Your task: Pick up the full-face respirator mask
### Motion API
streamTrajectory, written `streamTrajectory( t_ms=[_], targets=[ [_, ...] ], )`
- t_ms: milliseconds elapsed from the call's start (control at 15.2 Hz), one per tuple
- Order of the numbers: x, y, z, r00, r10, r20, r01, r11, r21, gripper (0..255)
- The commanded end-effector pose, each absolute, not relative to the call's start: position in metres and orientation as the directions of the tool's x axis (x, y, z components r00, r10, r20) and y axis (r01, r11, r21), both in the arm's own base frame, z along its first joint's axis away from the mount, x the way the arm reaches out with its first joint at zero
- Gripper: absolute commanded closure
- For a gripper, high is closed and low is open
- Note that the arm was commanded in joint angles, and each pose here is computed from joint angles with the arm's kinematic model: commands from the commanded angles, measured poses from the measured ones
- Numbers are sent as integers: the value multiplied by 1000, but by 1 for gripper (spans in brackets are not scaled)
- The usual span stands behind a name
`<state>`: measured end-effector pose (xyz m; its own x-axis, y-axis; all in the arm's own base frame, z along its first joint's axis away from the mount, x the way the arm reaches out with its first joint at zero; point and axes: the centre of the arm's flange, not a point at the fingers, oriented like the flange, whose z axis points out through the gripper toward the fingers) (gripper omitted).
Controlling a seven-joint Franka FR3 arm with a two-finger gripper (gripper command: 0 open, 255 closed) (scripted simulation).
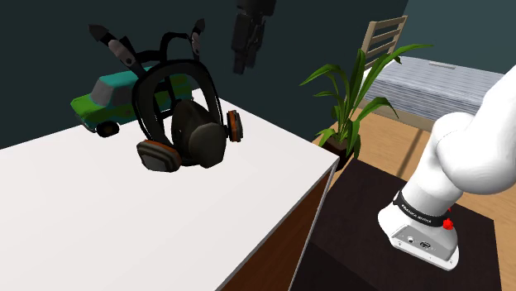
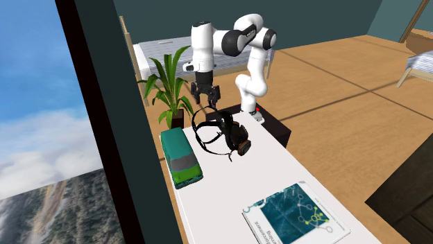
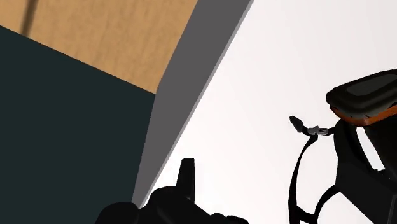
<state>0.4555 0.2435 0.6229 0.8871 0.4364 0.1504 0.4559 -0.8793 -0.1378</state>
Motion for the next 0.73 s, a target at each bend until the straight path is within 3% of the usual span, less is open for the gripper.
streamTrajectory(
  t_ms=[0,660],
  targets=[
    [463,271,631,864,475,166,497,-858,-133,0],
    [470,392,668,726,648,232,680,-727,-96,0]
  ],
)
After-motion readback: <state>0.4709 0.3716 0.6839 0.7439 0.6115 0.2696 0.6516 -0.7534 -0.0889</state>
